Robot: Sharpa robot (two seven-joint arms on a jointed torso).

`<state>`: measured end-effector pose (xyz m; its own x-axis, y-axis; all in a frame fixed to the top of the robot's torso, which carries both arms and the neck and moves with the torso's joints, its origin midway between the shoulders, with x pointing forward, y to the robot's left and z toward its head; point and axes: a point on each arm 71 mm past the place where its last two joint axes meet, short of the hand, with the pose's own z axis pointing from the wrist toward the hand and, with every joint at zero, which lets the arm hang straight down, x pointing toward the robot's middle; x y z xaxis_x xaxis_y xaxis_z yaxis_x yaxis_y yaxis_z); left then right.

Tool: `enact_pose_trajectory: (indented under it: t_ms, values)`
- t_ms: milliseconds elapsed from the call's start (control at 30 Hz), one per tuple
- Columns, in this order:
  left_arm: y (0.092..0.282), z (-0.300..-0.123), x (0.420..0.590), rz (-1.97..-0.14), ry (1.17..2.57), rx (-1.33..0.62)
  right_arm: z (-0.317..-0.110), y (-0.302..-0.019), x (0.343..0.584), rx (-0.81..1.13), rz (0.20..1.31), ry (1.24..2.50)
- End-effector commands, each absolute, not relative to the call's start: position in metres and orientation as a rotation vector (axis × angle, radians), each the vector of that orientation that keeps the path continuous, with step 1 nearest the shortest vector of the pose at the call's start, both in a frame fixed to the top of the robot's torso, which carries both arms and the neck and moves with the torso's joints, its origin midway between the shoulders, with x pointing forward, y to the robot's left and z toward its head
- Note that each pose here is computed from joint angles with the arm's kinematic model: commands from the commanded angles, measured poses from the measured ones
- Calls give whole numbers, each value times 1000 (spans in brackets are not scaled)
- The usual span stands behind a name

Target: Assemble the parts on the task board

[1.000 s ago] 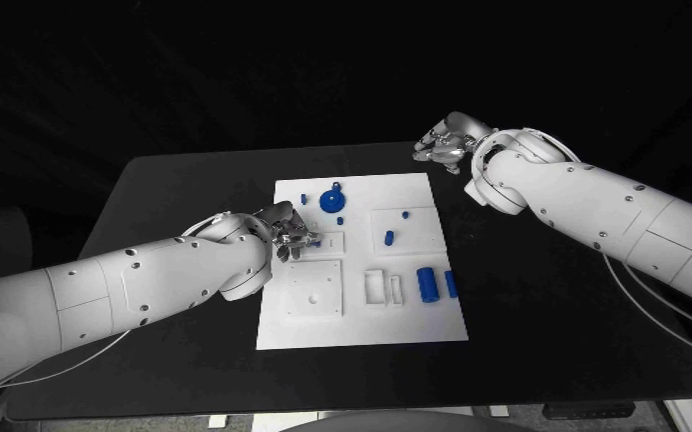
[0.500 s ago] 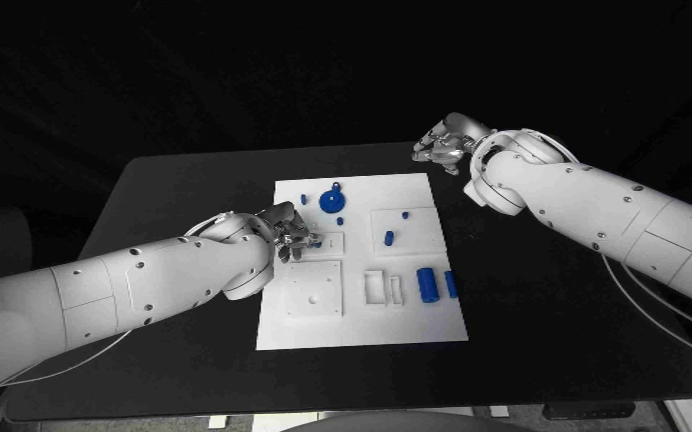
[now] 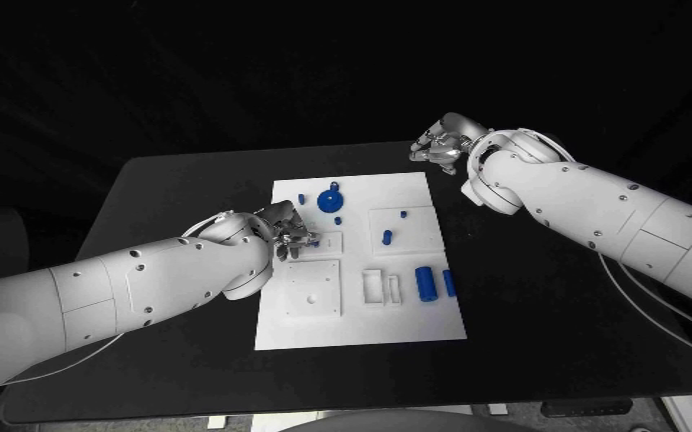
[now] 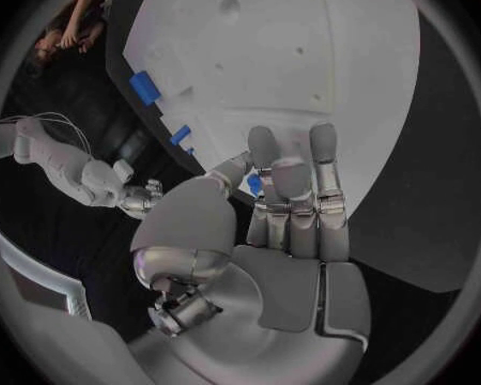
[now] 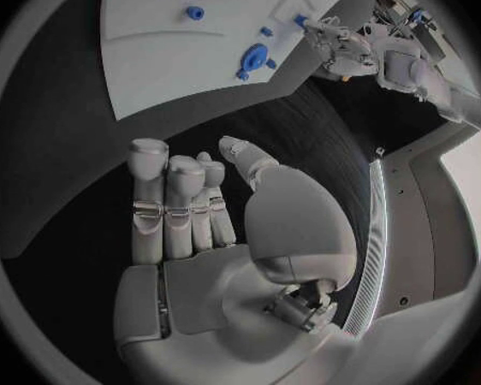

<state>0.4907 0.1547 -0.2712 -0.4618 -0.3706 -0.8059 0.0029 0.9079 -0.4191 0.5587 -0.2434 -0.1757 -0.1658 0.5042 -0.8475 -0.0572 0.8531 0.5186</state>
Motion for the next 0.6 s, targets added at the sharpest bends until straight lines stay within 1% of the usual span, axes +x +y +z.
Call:
enact_pose_trajectory:
  t_ms: [33,600]
  values:
    - [151,-270,491,-432,2010,-220,-176,-242,559,346,520,1679]
    - [148,-273,492,-420,2033,-197,-176,-242,558,344,523,1680]
